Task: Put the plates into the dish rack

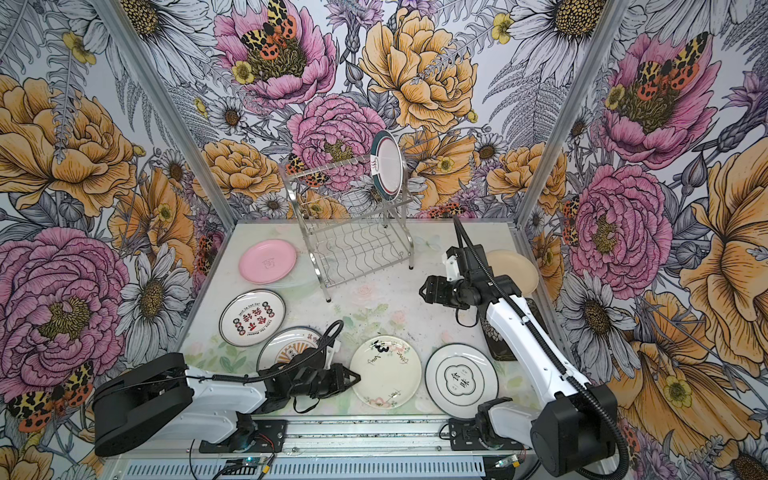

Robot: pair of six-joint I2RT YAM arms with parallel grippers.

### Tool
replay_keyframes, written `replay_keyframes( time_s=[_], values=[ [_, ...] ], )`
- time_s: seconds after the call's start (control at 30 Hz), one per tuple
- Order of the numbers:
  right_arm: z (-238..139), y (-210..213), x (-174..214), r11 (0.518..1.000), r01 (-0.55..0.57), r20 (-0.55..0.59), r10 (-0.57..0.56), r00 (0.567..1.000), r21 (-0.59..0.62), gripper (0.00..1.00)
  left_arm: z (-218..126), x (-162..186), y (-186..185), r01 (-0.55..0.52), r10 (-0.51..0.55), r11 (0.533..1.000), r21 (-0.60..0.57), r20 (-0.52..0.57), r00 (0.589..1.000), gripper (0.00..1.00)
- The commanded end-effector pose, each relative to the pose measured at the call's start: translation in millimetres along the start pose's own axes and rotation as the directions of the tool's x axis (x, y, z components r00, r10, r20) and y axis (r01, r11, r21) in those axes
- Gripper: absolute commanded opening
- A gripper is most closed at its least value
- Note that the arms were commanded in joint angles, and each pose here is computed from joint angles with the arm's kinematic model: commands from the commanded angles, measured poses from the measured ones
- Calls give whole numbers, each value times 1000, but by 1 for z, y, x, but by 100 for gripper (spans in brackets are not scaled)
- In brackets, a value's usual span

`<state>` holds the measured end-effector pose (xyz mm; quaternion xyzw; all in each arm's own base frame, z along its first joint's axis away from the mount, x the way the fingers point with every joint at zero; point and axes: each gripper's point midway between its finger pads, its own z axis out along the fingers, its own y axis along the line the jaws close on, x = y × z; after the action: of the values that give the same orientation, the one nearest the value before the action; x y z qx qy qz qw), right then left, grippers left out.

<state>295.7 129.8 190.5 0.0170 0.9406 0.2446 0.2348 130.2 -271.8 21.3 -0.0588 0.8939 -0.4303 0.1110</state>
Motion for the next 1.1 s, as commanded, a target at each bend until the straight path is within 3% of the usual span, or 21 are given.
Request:
replay_keyframes(
  time_s=[0.0, 0.1, 0.3, 0.6, 1.07],
  values=[
    [-6, 5, -9, 999, 23, 37, -22, 999, -27, 76, -1, 10, 24, 8, -10, 998, -69, -31, 999, 9],
    [-5, 5, -9, 999, 24, 32, -23, 999, -32, 76, -2, 8, 22, 12, -14, 998, -60, -24, 1000, 0],
    [-1, 7, -10, 998, 26, 18, -25, 1000, -56, 76, -11, -4, 8, 10, -9, 999, -34, 17, 1000, 0],
    [14, 19, -4, 987, 28, -42, -35, 999, -160, 76, -55, -55, -31, 2, -9, 999, 42, 148, 989, 0],
    [32, 55, 15, 926, 49, -144, -110, 983, -375, 76, -94, -106, -109, -94, 45, 977, 194, 240, 970, 0]
  ],
)
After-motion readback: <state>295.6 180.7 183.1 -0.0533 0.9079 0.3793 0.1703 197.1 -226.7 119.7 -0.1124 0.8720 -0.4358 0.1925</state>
